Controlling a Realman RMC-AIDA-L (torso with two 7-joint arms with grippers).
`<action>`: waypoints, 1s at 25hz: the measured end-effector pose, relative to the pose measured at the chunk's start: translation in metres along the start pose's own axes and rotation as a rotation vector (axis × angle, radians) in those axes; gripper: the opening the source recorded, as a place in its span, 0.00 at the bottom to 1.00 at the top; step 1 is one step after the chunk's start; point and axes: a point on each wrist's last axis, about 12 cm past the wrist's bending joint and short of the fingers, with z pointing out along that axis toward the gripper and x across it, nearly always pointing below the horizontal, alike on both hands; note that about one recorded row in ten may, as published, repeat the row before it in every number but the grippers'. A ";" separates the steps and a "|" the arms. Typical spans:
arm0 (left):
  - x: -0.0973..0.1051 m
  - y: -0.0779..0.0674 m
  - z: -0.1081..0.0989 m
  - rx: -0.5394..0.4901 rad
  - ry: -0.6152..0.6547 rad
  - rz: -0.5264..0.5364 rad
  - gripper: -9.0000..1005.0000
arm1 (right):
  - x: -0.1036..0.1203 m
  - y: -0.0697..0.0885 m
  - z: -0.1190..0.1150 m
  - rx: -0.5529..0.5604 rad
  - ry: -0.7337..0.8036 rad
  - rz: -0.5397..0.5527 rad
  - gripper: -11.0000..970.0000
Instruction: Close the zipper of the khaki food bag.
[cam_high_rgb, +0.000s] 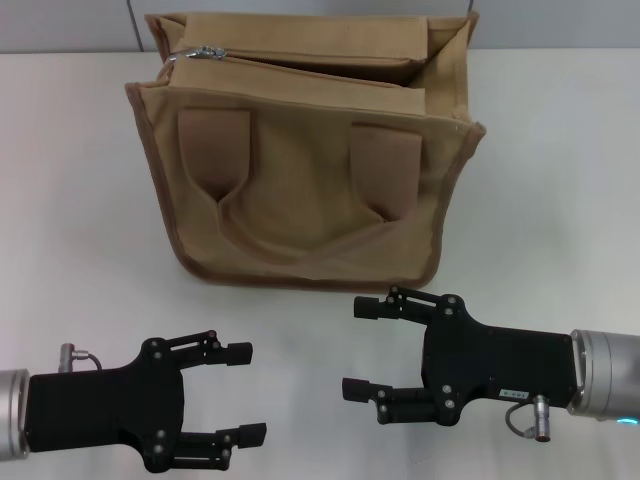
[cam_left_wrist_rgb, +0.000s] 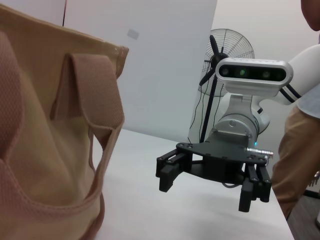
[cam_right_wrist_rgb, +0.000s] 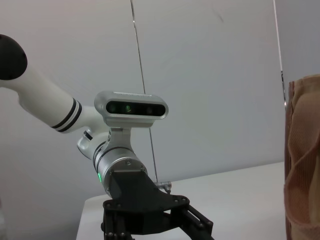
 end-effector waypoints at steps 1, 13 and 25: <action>0.000 0.000 0.000 0.000 -0.002 -0.002 0.82 | 0.000 0.000 0.000 0.000 0.000 0.000 0.85; 0.013 -0.003 0.005 -0.070 -0.015 -0.054 0.82 | -0.001 0.000 0.002 -0.004 -0.008 0.000 0.85; 0.004 0.005 -0.014 -0.428 -0.351 -0.006 0.81 | 0.004 0.005 0.001 0.009 -0.007 0.025 0.85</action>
